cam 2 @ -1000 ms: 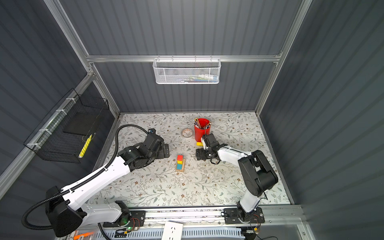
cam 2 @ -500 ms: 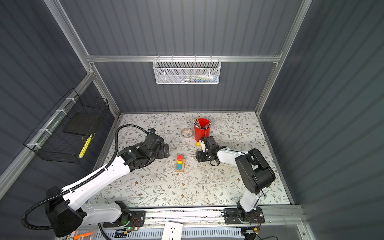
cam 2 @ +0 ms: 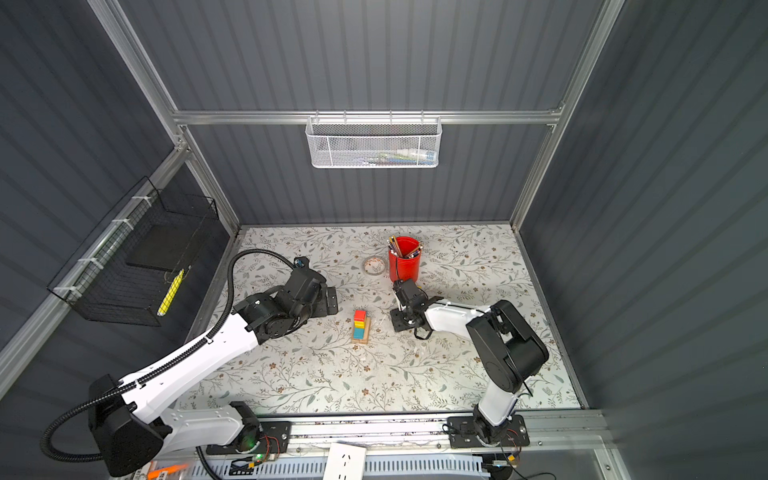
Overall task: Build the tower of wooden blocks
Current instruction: 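Lower the right gripper around the dark brown cube and close it, then lift the brown cube and carry it over the stack with the right gripper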
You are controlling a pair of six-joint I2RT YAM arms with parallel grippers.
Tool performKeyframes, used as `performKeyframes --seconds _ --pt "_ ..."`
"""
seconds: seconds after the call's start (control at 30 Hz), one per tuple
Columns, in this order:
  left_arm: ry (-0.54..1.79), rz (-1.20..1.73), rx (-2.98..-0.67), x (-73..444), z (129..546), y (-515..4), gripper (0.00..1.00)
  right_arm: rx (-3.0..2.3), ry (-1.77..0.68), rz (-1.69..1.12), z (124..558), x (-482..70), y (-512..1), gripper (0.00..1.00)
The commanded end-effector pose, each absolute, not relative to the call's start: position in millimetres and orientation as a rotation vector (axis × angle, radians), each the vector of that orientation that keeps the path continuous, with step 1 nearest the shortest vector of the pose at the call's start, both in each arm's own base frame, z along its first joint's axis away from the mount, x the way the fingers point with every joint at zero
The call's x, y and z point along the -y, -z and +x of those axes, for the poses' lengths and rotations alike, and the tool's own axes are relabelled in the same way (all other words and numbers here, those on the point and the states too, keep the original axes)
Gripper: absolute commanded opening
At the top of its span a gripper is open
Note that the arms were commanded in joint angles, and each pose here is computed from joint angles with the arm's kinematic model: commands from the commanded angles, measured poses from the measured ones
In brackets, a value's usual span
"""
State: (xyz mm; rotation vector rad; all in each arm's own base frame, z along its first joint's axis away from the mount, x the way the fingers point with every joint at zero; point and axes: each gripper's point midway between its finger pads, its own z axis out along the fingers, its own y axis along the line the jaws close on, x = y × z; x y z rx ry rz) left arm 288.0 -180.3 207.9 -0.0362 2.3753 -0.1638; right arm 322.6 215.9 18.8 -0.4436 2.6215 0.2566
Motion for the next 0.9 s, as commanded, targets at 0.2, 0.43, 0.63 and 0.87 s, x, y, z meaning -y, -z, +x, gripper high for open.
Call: performKeyframes --seconds 0.2,0.43,0.63,0.87 --pt "0.135 -0.064 -2.368 168 285 -209 1.0 -2.698 -0.103 -0.5 313 -208 -4 0.44" --pt "0.132 -0.055 -2.374 168 284 -208 1.0 -2.718 -0.084 -0.494 307 -205 -4 0.39" --pt "0.145 -0.052 -2.37 170 285 -210 1.0 -2.68 -0.069 -0.509 309 -203 -19 0.31" --pt "0.157 -0.015 -2.379 169 280 -206 1.0 -2.555 -0.196 -0.582 299 -209 -69 0.29"
